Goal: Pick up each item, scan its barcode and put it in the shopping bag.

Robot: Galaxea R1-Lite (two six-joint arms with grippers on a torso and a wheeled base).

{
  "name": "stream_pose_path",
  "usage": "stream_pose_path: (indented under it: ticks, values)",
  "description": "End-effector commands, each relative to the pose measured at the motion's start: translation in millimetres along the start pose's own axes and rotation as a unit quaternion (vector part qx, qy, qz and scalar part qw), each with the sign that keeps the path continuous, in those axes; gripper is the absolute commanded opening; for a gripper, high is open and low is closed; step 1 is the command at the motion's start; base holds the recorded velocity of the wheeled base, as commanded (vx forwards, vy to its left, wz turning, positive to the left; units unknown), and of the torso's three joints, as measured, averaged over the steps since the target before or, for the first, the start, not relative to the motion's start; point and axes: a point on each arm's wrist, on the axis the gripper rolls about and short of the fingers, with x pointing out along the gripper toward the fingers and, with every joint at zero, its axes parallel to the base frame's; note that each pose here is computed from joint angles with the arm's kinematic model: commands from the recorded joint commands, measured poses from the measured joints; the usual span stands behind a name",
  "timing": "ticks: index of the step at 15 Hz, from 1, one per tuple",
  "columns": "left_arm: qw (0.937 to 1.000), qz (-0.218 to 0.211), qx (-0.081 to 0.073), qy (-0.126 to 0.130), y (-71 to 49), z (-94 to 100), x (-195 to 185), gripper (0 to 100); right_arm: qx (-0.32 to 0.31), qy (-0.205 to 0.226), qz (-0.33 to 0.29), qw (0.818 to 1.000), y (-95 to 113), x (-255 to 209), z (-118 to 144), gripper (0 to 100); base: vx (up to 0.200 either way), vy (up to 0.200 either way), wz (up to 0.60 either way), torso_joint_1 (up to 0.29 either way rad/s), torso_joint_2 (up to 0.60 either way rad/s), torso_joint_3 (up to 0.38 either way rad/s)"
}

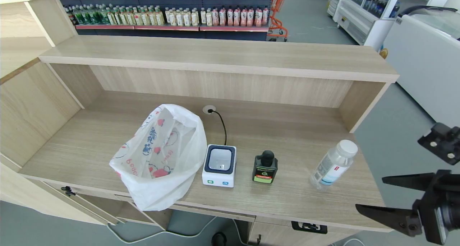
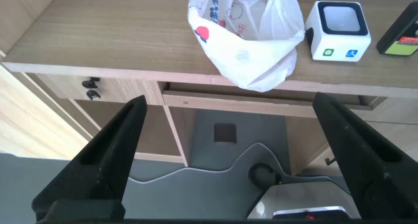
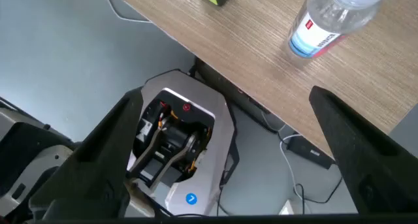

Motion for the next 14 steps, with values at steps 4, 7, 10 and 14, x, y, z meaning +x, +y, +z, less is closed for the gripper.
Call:
stream_pose_path:
  ticks: [4, 7, 10, 14]
  values:
    - [1.0000, 0.000, 0.000, 0.001, 0.0, 0.0, 0.1, 100, -0.007, 0.014, 0.013, 1.000, -1.9, 59.8, -2.2, 100, 0.000, 0.000, 0.00, 0.000, 0.00, 0.000]
    - [1.0000, 0.000, 0.000, 0.001, 0.0, 0.0, 0.1, 100, -0.012, -0.026, 0.014, 0.999, -2.2, 79.0, -15.6, 100, 0.000, 0.000, 0.00, 0.000, 0.00, 0.000]
    - [1.0000, 0.000, 0.000, 0.001, 0.0, 0.0, 0.1, 100, -0.020, -0.067, 0.021, 0.997, -1.9, 105.1, -25.0, 100, 0.000, 0.000, 0.00, 0.000, 0.00, 0.000]
    - [1.0000, 0.000, 0.000, 0.001, 0.0, 0.0, 0.1, 100, -0.032, -0.102, 0.032, 0.994, 3.3, 131.6, -30.1, 100, 0.000, 0.000, 0.00, 0.000, 0.00, 0.000]
